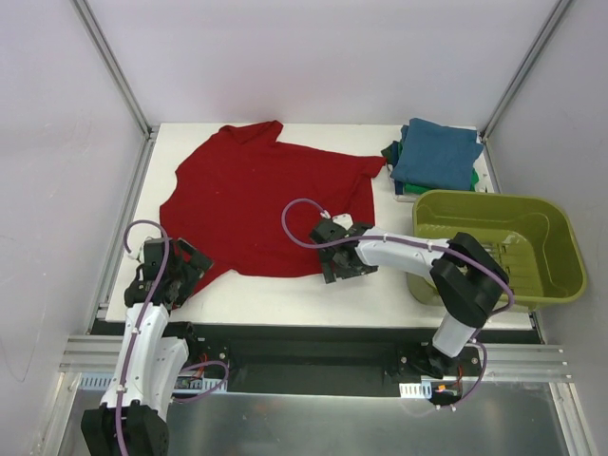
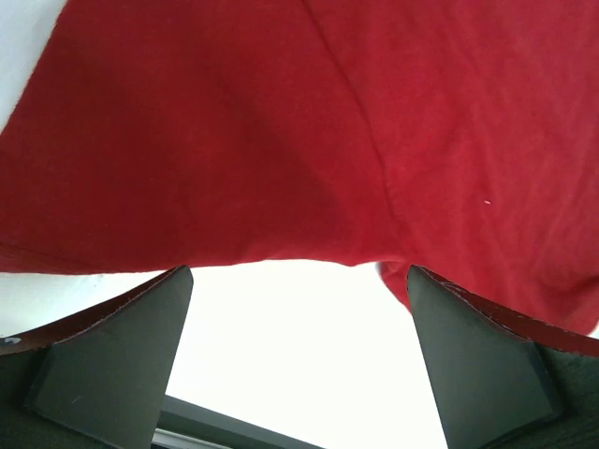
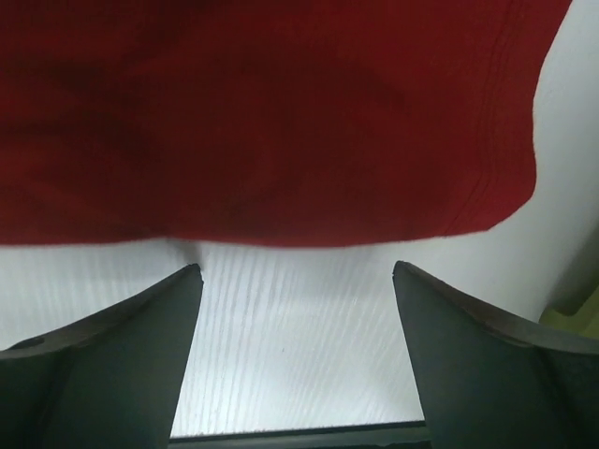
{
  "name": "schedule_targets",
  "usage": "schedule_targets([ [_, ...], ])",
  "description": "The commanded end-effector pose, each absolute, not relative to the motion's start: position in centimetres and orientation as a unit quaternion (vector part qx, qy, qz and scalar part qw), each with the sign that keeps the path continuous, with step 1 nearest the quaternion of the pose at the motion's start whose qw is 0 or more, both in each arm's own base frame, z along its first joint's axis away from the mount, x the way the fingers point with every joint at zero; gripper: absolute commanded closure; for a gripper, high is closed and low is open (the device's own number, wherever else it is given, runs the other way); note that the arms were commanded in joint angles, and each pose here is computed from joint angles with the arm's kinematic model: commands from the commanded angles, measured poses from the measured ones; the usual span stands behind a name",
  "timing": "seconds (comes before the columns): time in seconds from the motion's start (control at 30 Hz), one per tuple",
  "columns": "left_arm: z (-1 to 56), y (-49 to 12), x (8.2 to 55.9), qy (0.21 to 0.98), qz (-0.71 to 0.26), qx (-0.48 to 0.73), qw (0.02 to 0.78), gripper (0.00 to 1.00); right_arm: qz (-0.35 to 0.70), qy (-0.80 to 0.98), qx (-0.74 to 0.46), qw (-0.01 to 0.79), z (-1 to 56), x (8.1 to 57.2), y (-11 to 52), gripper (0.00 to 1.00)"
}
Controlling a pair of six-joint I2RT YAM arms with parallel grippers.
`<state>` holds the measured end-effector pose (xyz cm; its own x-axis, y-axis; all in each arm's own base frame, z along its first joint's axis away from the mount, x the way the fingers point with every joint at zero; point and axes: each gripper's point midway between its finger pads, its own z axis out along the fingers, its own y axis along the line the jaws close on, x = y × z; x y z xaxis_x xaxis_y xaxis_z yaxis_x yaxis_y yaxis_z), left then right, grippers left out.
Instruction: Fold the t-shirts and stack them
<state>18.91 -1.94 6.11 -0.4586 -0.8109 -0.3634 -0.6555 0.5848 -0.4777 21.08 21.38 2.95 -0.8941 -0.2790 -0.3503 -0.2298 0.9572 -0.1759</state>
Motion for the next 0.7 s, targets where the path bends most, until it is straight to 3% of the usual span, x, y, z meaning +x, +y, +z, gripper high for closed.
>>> schedule_targets([
  [0.0,5.3,-1.2,18.3,0.838,-0.115,-0.458,0.275,0.01,-0.052,0.971,-0.100,0.209,3.3,24.0,21.9,0.16],
  [0.13,4.9,-0.4,18.2,0.832,-0.096,-0.469,0.282,0.01,-0.034,0.972,-0.112,0.206,3.0,24.8,22.5,0.33],
  [0.27,5.0,-0.3,18.2,0.830,-0.093,-0.469,0.286,0.01,-0.030,0.969,-0.163,0.184,2.4,24.9,22.5,0.57],
  [0.43,4.9,-0.1,18.2,0.829,-0.087,-0.472,0.288,0.01,0.003,0.974,-0.166,0.155,1.3,24.8,22.2,0.65],
  [0.53,4.9,-0.1,18.2,0.828,-0.087,-0.472,0.289,0.01,0.035,0.974,-0.169,0.147,1.4,24.8,23.0,0.86],
  [0.63,5.1,0.0,18.3,0.828,-0.087,-0.471,0.291,0.01,0.067,0.971,-0.191,0.132,2.2,23.9,24.1,1.00],
  [0.67,5.1,0.0,18.4,0.828,-0.088,-0.471,0.293,0.01,0.067,0.971,-0.193,0.123,2.4,23.4,23.9,0.99],
])
